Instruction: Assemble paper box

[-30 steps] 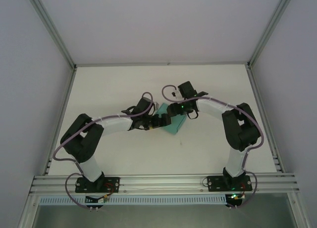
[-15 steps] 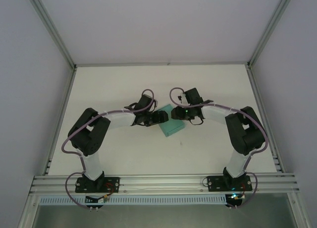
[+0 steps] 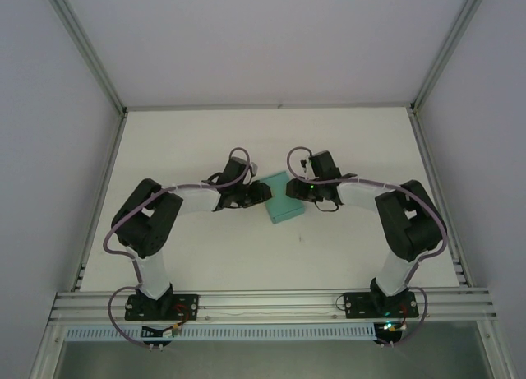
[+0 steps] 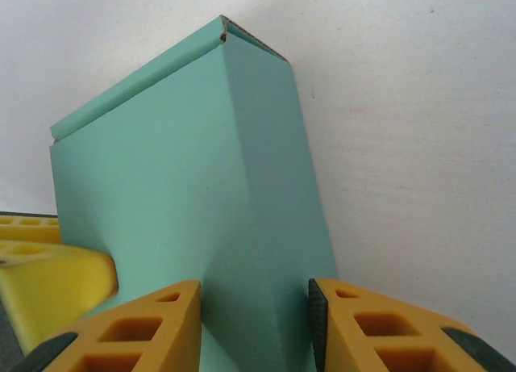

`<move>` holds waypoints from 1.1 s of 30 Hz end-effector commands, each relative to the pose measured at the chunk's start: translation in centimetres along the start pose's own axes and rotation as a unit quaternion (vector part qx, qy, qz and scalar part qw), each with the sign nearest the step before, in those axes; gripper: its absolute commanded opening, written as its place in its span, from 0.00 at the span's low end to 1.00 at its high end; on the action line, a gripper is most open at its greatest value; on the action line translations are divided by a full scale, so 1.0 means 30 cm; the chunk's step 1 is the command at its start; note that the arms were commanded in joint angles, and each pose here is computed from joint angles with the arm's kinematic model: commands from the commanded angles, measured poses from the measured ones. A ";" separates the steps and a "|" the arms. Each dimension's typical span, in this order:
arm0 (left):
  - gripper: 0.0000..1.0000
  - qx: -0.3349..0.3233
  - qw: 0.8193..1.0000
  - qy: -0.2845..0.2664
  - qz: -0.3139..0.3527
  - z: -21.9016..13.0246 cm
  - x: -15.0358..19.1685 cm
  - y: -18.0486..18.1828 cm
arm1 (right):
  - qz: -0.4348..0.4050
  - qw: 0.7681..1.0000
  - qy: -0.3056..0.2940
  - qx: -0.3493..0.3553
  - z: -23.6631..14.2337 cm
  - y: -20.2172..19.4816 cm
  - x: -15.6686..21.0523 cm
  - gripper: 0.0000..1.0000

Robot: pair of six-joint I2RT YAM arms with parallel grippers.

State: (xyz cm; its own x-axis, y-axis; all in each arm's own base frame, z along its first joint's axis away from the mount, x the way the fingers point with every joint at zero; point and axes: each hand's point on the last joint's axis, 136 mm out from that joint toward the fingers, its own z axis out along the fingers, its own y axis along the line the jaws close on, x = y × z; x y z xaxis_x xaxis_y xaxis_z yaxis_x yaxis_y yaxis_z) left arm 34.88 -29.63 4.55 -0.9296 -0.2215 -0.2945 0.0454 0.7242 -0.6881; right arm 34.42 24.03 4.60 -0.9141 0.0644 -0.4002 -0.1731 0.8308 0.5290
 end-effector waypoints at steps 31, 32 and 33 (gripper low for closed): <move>0.63 -0.056 0.997 -0.006 0.043 -0.082 0.004 0.004 | -0.005 0.996 0.005 0.088 -0.069 0.005 -0.017 0.42; 0.67 -0.058 0.997 -0.008 0.046 -0.089 -0.001 -0.001 | -0.006 0.996 0.003 0.088 -0.073 0.010 -0.024 0.43; 0.67 -0.058 0.997 -0.011 0.047 -0.094 -0.006 -0.004 | -0.006 0.996 0.000 0.089 -0.076 0.012 -0.031 0.43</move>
State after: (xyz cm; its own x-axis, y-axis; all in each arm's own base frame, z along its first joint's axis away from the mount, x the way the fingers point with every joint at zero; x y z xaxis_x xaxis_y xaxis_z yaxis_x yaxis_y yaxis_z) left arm 34.00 -27.97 4.89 -0.9234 -0.1853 -0.3362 0.0589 0.7970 -0.6010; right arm 34.17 23.41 5.49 -0.9205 0.0525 -0.3873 -0.1206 0.9045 0.4092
